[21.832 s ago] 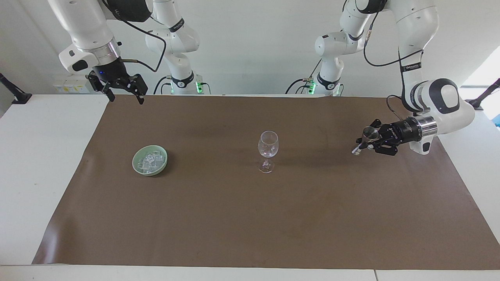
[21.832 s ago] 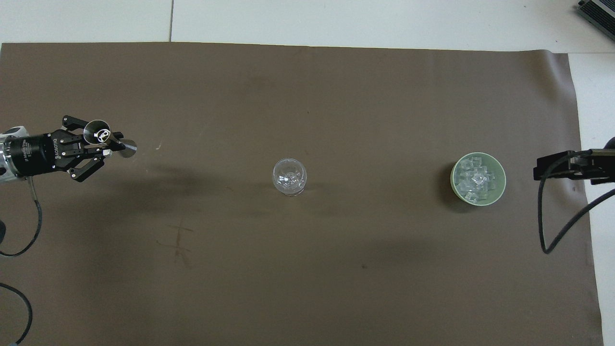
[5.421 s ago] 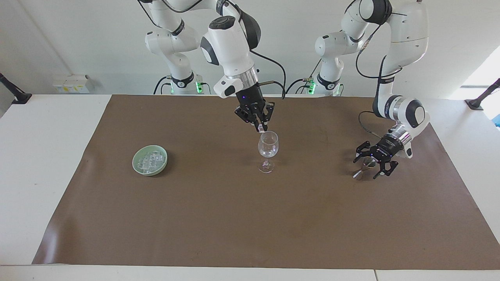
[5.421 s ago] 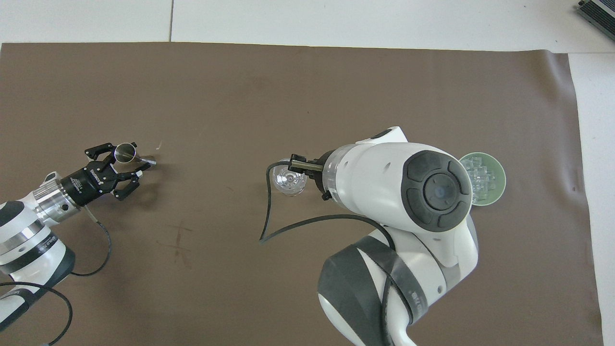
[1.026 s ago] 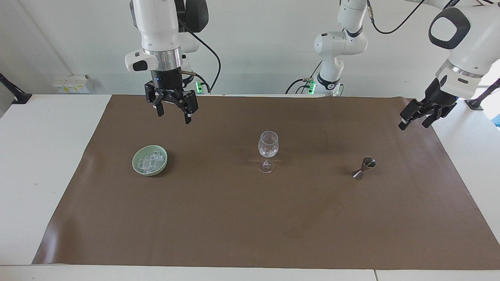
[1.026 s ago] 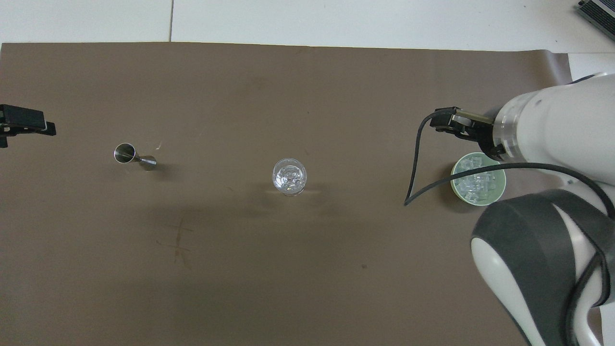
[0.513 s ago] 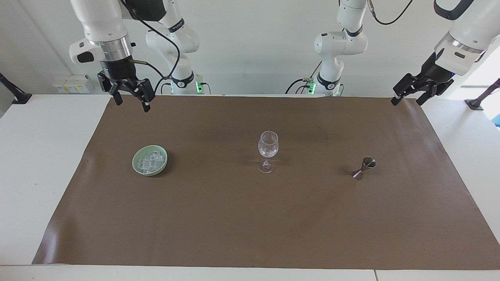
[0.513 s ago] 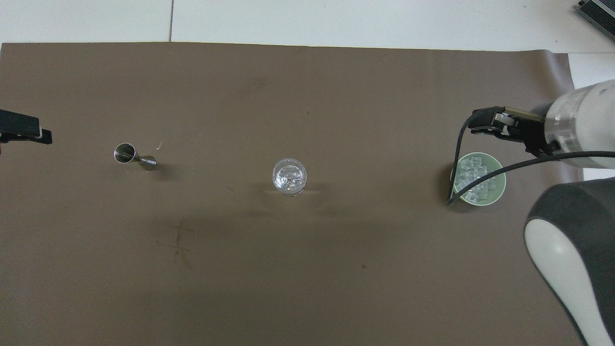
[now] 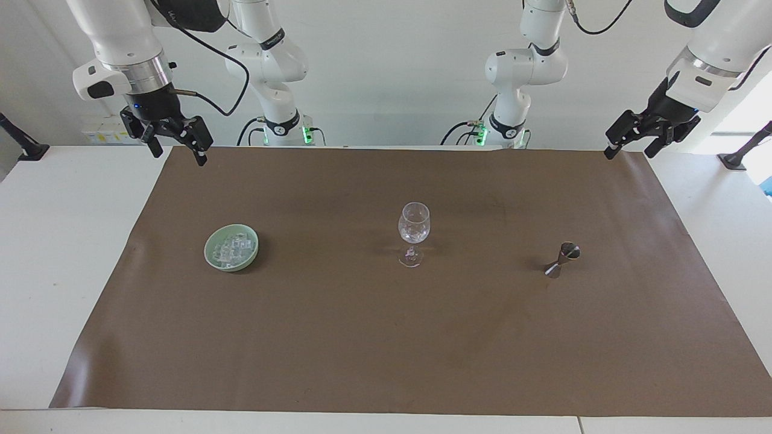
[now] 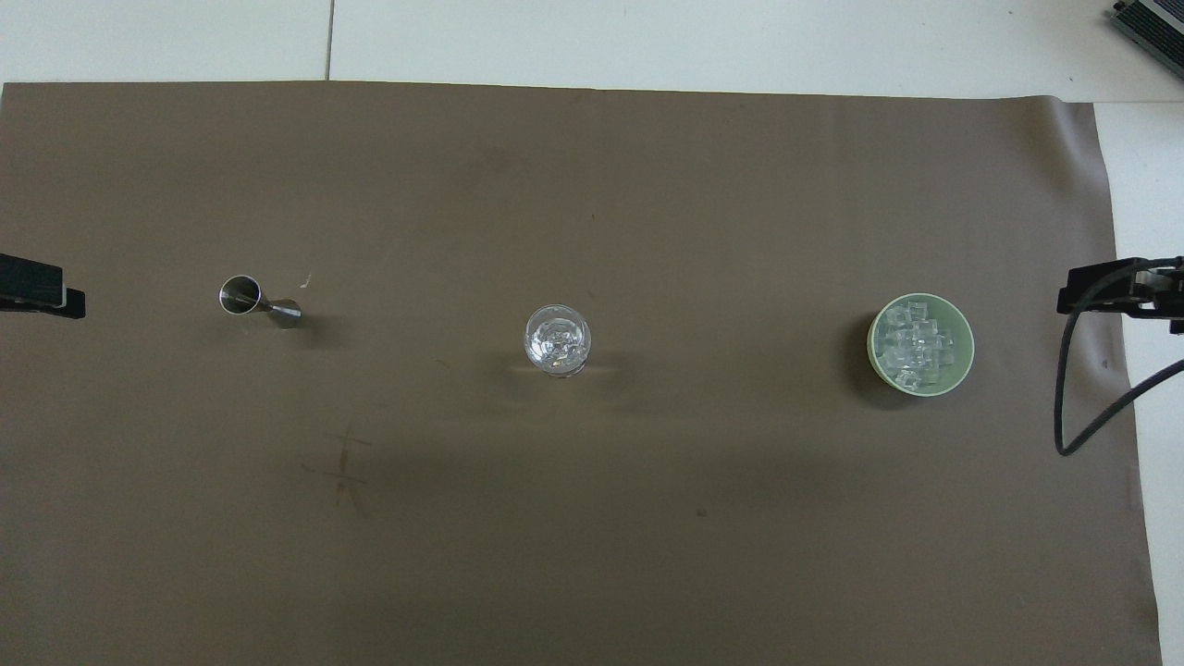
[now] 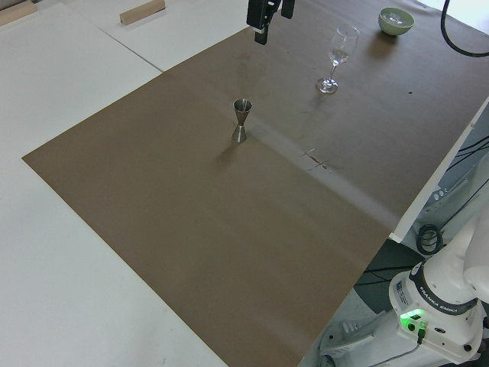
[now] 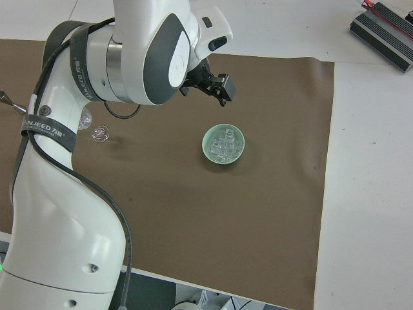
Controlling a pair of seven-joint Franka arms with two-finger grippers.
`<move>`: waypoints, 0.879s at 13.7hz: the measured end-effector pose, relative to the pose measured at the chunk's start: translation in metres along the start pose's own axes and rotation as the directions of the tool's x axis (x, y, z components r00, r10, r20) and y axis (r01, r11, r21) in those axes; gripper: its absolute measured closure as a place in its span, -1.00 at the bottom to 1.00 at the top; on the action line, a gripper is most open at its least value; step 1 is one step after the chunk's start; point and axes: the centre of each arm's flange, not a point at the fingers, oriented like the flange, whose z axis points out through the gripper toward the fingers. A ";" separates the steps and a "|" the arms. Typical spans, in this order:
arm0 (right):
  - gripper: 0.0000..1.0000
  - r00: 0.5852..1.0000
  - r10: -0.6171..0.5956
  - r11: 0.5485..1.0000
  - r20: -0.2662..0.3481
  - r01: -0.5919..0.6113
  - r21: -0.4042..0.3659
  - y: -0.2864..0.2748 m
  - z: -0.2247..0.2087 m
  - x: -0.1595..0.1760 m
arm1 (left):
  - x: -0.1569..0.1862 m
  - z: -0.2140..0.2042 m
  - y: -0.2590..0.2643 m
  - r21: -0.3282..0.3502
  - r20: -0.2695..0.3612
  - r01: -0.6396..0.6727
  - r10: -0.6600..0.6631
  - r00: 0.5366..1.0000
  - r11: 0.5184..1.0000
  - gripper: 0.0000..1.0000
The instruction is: Pour wine and add ice with both arms
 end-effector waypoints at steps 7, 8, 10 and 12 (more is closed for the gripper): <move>-1.00 0.999 -0.013 1.000 0.047 0.012 0.013 -0.007 0.005 -0.010 | 0.000 0.001 0.001 0.002 -0.001 -0.001 0.001 1.000 1.000 -1.00; -1.00 0.998 -0.013 1.000 0.068 0.011 0.024 -0.008 0.005 -0.014 | 0.000 0.002 0.000 0.002 0.000 0.000 0.000 1.000 1.000 -1.00; -1.00 0.996 -0.013 1.000 0.083 0.011 0.025 -0.008 0.002 -0.018 | 0.000 0.002 -0.002 0.003 0.001 0.003 -0.003 1.000 1.000 -1.00; -1.00 0.997 -0.012 1.000 0.080 0.010 0.026 -0.007 -0.001 -0.019 | 0.000 0.002 -0.004 0.003 0.001 0.006 -0.006 1.000 1.000 -1.00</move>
